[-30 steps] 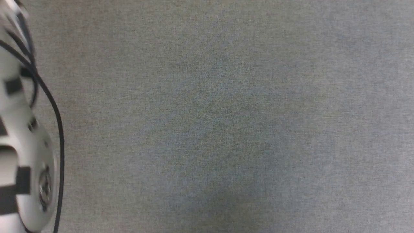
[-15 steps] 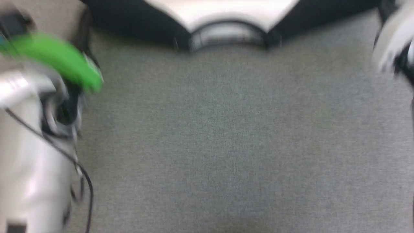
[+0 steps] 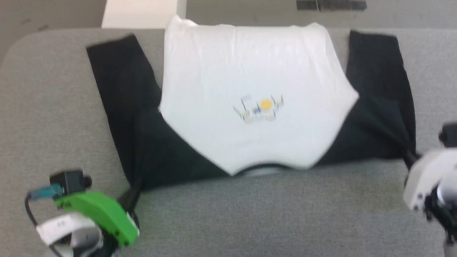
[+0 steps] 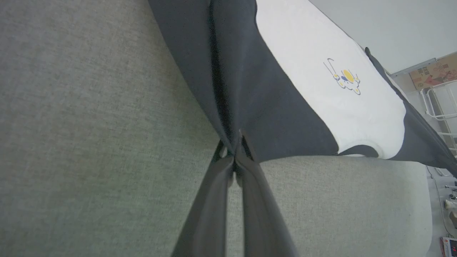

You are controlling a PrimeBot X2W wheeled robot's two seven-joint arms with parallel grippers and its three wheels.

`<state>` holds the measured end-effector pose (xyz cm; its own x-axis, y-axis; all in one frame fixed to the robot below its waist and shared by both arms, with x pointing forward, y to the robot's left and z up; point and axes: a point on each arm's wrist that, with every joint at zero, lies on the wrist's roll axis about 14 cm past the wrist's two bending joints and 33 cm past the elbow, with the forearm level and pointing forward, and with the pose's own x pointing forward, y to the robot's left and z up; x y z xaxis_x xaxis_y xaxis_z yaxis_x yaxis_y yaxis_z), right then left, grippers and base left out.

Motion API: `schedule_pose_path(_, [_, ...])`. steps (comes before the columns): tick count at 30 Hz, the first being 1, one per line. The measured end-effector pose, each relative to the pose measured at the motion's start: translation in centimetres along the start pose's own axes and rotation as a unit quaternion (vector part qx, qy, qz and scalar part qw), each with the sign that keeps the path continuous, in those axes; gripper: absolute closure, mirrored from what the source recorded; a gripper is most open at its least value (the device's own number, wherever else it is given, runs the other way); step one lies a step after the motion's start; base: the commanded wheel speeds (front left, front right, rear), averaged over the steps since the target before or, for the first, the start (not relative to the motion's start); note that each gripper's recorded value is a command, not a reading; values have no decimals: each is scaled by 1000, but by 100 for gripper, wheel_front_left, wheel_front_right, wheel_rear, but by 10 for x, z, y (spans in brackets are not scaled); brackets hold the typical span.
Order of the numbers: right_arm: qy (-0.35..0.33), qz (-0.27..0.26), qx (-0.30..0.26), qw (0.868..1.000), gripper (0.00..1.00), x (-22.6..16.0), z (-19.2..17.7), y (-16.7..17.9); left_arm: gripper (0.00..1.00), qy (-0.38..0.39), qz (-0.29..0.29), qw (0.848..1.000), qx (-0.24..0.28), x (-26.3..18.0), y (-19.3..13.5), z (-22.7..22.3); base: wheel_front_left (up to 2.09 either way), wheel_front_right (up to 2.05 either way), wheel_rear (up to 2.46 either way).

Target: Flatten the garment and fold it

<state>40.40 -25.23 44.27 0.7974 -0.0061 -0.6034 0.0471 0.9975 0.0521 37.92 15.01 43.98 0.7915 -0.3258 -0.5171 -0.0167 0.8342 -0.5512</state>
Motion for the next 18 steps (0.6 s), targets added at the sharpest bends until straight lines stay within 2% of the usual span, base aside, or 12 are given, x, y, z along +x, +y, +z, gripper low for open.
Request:
schedule_pose_path(9, [57,-26,41,997,100,-42,-49,-4,100,34,25,999,-32,-44,10,-41,0,0,0])
schedule_pose_path(18, [42,-41,57,997,100,-75,-42,-10,100,5,17,999,-51,-66,4,-37,0,0,0])
